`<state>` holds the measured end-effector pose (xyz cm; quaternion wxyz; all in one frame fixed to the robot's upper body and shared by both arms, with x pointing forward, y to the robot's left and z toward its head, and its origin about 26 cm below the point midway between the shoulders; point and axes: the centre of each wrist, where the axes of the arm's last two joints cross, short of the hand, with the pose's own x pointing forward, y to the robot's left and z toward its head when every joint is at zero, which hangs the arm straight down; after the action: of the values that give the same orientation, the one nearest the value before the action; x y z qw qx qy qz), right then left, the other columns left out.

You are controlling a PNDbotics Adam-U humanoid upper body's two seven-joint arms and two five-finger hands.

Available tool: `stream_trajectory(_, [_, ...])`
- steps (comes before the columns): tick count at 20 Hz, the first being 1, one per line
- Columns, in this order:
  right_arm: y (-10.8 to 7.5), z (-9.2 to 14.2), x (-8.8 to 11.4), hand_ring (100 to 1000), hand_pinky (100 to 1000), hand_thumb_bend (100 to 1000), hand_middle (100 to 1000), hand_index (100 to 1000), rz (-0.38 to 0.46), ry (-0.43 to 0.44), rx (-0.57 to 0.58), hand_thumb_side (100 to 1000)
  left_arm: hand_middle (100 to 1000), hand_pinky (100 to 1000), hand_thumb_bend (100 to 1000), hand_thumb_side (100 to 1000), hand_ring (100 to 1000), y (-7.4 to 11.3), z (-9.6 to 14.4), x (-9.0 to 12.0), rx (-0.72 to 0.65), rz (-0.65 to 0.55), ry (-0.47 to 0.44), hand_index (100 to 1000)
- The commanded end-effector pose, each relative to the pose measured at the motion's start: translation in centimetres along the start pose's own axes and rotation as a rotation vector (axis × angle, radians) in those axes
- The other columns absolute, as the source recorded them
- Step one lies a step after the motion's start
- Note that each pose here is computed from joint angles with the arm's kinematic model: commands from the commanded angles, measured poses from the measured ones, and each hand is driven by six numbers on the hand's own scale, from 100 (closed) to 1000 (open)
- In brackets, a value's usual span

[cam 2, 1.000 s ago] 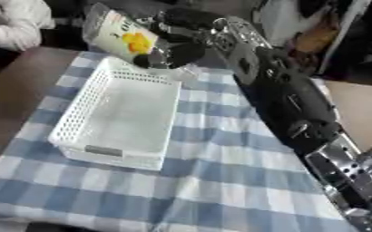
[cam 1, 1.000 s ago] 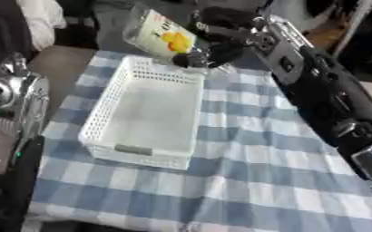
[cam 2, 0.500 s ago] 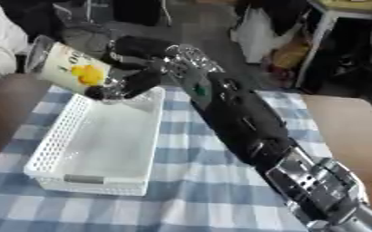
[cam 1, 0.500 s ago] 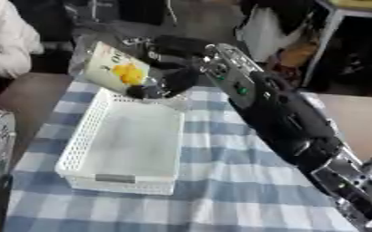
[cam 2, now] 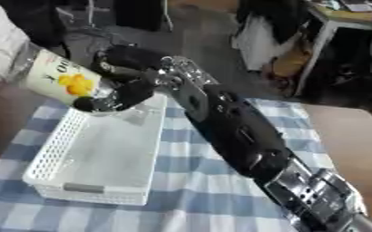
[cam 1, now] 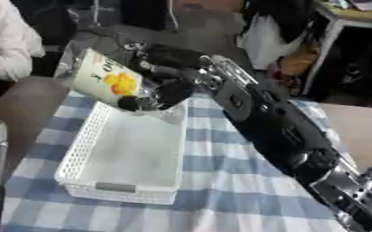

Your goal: Pick up objects on the table and place them in the box.

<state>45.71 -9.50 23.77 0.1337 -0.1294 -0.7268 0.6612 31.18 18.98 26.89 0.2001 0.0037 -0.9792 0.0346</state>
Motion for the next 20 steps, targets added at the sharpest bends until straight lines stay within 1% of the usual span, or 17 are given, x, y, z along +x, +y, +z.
stream_trajectory(1, [-0.7, 0.2, -0.1, 647, 385, 100, 738, 849, 0.01, -0.018, -0.002, 1000, 817, 691, 190, 999, 622, -0.4, -0.7, 0.6, -0.006, 0.022, -0.032, 786])
stream_trajectory(2, [-0.7, 0.2, -0.2, 724, 542, 100, 794, 904, 0.011, -0.02, 0.003, 1000, 817, 692, 190, 999, 622, -0.4, -0.7, 0.6, -0.006, 0.022, -0.032, 786])
stream_trajectory(4, [-0.7, 0.4, -0.3, 783, 684, 100, 843, 943, 0.014, -0.02, 0.013, 1000, 817, 692, 190, 999, 622, -0.4, -0.7, 0.6, -0.005, 0.022, -0.032, 786])
stream_trajectory(5, [-0.7, 0.4, -0.4, 835, 819, 156, 883, 982, 0.017, -0.021, 0.016, 1000, 817, 692, 190, 999, 622, -0.4, -0.7, 0.6, -0.006, 0.022, -0.032, 786])
stream_trajectory(6, [-0.7, 0.4, -0.4, 846, 874, 223, 888, 986, 0.022, -0.022, 0.02, 1000, 817, 692, 190, 999, 622, -0.4, -0.7, 0.6, -0.006, 0.021, -0.031, 786])
stream_trajectory(7, [-0.8, 0.5, -0.5, 848, 883, 230, 891, 989, 0.027, -0.023, 0.022, 1000, 817, 692, 190, 999, 622, -0.3, -0.7, 0.6, -0.007, 0.021, -0.031, 786])
stream_trajectory(8, [-0.8, 0.5, -0.5, 862, 933, 300, 907, 1000, 0.03, -0.026, 0.021, 1000, 817, 692, 190, 999, 622, -0.3, -0.7, 0.6, -0.007, 0.021, -0.031, 786])
stream_trajectory(10, [-1.0, 0.5, -0.5, 867, 946, 328, 909, 1000, 0.034, -0.032, 0.018, 1000, 817, 692, 190, 999, 622, -0.3, -0.6, 0.6, -0.007, 0.021, -0.031, 786])
stream_trajectory(14, [-1.0, 0.8, -0.7, 865, 947, 337, 908, 1000, 0.037, -0.03, 0.025, 1000, 817, 692, 190, 999, 622, -0.3, -0.6, 0.5, -0.007, 0.018, -0.03, 786])
stream_trajectory(16, [-0.9, 0.9, -0.9, 872, 971, 398, 906, 1000, 0.037, -0.023, 0.036, 1000, 817, 692, 190, 999, 622, -0.3, -0.6, 0.5, -0.007, 0.018, -0.03, 786])
stream_trajectory(17, [-0.8, 1.0, -1.0, 872, 971, 398, 906, 1000, 0.035, -0.017, 0.043, 1000, 817, 692, 190, 999, 622, -0.3, -0.6, 0.5, -0.007, 0.018, -0.031, 786])
stream_trajectory(19, [-0.8, 1.0, -1.1, 881, 991, 467, 906, 1000, 0.028, -0.013, 0.047, 1000, 817, 692, 190, 999, 622, -0.3, -0.6, 0.5, -0.007, 0.019, -0.032, 786])
stream_trajectory(20, [-0.6, 1.1, -1.1, 884, 994, 487, 907, 1000, 0.015, -0.015, 0.048, 1000, 817, 692, 189, 999, 622, -0.3, -0.6, 0.6, -0.008, 0.019, -0.032, 786])
